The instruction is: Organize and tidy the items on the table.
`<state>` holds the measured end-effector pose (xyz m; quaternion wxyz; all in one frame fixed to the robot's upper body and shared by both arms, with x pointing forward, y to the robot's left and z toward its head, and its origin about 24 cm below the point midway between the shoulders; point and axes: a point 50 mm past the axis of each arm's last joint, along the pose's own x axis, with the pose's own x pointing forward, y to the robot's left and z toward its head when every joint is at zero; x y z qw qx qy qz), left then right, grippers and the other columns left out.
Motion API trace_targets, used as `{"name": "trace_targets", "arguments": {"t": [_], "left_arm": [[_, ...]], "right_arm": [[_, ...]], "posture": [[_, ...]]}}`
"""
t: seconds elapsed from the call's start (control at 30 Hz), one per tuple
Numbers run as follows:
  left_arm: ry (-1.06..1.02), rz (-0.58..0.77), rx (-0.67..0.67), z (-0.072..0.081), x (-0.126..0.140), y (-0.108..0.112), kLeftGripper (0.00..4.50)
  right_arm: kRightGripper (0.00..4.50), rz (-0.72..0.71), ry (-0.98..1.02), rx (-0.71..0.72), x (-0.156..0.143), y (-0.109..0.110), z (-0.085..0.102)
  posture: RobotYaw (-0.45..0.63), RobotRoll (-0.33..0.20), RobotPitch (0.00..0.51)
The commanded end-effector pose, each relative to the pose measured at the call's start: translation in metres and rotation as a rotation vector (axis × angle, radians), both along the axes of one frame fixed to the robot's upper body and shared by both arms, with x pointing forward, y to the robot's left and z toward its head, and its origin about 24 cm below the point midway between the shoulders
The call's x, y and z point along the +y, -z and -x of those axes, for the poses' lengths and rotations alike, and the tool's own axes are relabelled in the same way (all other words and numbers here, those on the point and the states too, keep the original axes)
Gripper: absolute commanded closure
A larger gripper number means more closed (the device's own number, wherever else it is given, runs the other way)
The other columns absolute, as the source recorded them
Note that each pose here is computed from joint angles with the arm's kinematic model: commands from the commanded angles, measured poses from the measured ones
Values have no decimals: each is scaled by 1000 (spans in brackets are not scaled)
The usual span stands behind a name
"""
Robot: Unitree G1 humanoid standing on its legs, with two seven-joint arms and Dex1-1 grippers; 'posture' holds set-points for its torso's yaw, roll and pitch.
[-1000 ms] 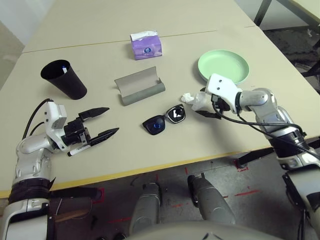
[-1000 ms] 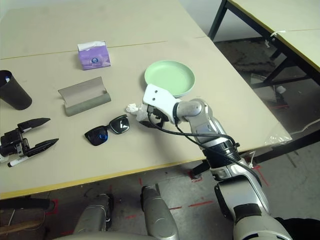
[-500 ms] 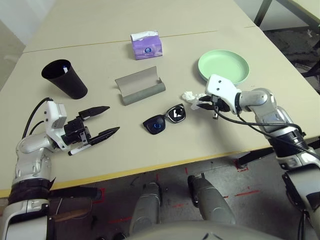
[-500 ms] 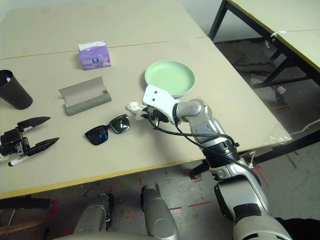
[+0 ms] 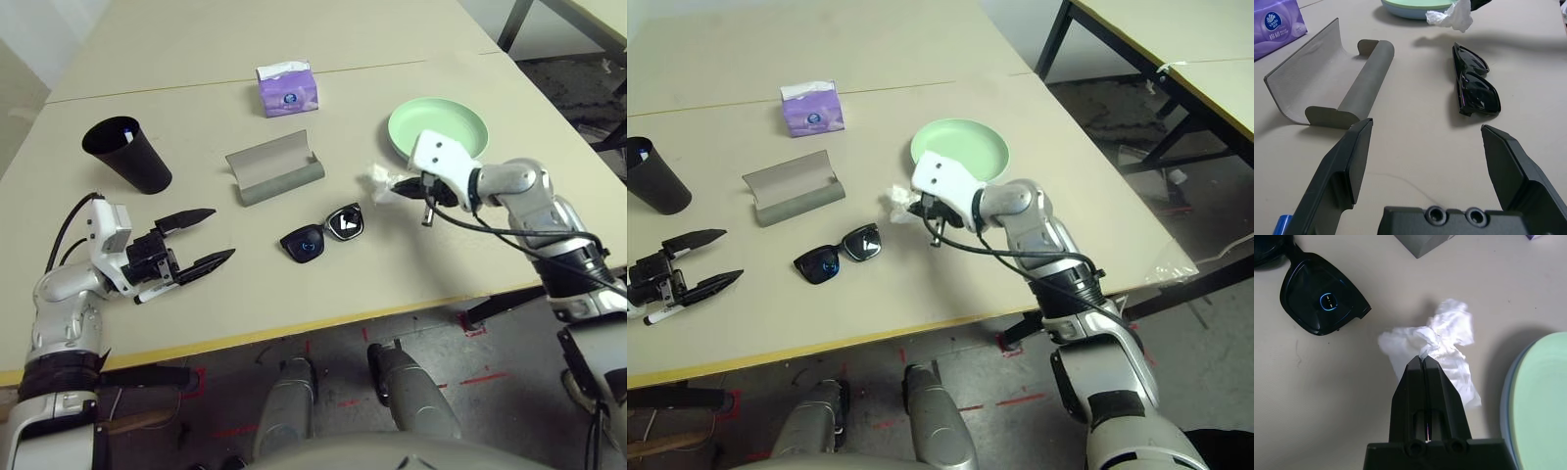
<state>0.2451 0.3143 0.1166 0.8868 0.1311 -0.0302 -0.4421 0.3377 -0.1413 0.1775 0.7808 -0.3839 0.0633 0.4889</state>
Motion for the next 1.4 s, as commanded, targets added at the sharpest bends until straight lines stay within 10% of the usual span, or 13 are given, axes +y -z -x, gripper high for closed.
{"name": "trace_targets", "arguments": {"t": [0.03, 0.43, 0.87, 1.3, 1.4], "left_arm": [[7, -6, 15, 1, -1, 3, 0], [10, -9, 20, 1, 0, 3, 0], [-10, -9, 19, 10, 3, 3, 0], [-15, -6, 24, 10, 2, 2, 0], [-11, -7, 23, 8, 2, 0, 0]], "right_arm": [[4467, -3, 6, 0, -4, -4, 1], [4467, -23, 201, -239, -32, -65, -42], [4467, 101, 421, -340, -59, -51, -77], [49, 67, 263, -309, -54, -60, -67], [49, 94, 138, -290, -53, -68, -52]], "posture": [[-144, 0, 186], [-140, 0, 186], [-100, 0, 201], [-123, 0, 202], [-132, 0, 204]]}}
